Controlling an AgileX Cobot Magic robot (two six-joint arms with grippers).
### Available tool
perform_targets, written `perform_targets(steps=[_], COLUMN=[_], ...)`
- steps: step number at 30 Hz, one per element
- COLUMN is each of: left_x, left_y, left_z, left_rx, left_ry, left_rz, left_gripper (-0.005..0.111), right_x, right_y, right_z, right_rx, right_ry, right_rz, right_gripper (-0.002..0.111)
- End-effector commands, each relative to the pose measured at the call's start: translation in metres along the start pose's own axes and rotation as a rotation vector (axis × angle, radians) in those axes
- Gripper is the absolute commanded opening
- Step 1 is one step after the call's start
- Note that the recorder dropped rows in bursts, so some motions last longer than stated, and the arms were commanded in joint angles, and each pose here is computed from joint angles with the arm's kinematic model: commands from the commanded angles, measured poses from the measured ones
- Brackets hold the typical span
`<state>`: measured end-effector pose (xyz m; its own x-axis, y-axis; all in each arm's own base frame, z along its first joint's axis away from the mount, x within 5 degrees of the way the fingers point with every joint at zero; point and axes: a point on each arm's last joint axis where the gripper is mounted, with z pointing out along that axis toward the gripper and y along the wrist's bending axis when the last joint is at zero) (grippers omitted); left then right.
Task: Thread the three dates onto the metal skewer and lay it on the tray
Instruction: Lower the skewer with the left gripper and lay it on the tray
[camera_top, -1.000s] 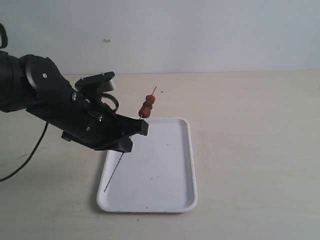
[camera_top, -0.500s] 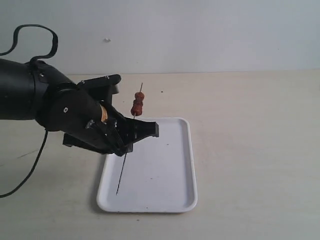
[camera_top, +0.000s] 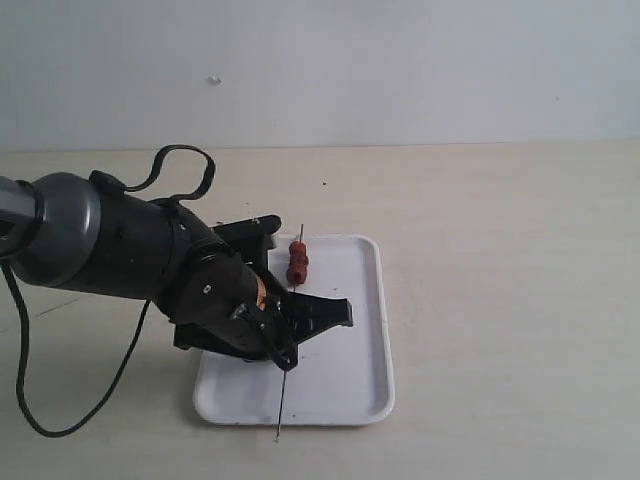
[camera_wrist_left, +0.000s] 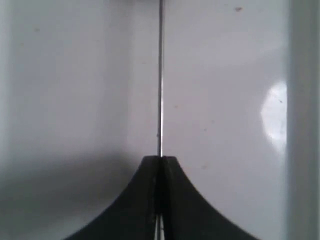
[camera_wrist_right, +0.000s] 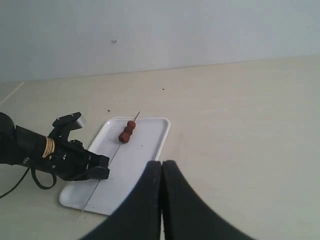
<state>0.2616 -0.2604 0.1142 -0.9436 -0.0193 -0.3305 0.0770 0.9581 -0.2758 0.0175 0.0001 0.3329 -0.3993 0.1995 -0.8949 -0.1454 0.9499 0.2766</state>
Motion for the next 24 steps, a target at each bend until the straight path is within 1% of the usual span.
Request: perform_targets(steps=[1,2,4,9,11,13,18,22,24], left_x=[-0.002,-0.002,-0.001,0.000,0.000,0.000,0.001,-0.001,-0.002], left_y=[-0.005,-0.005,-0.004,-0.002,-0.002,-0.002,-0.001,-0.002,-0.003], left_z=[-0.002,-0.002,-0.002,-0.002,-0.002,-0.002,-0.005,-0.013,-0.014], left_rx=[0.016,0.013,0.003,-0.011,-0.011,-0.013,-0.033,-0.029,-0.026], left_ry=[-0.015,-0.012,-0.003,0.009,0.009,0.011,0.027,0.021,0.018], left_rz=[0.015,0.015,0.015,0.016,0.016,0.018,0.017,0.028,0.028], left_gripper=[0.000,0.001,0.007,0.039,0.046,0.048,0.048,0.048,0.054], right_x=[0.001,0.001,0.001,0.001,0.001,0.001,0.001,0.000,0.000], right_y=[0.000,0.000,0.000,0.000,0.000,0.000,0.000,0.000,0.000], right_z=[-0.001,-0.001,-0.001,-0.001,-0.001,-0.001,-0.001,-0.001,-0.001], right_rx=[-0.004,-0.004,-0.004,-0.004,-0.004,-0.004,-0.004,-0.001,-0.001], right_ry=[-0.008,-0.008,-0.008,-0.008,-0.008,-0.008,-0.008,-0.009,-0.009], right_rz=[-0.010,-0.010,-0.010,-0.010,-0.010,-0.010,-0.010,-0.012,-0.013], right_gripper=[0.000,0.000,0.000,0.000,0.000,0.000,0.000,0.000,0.000])
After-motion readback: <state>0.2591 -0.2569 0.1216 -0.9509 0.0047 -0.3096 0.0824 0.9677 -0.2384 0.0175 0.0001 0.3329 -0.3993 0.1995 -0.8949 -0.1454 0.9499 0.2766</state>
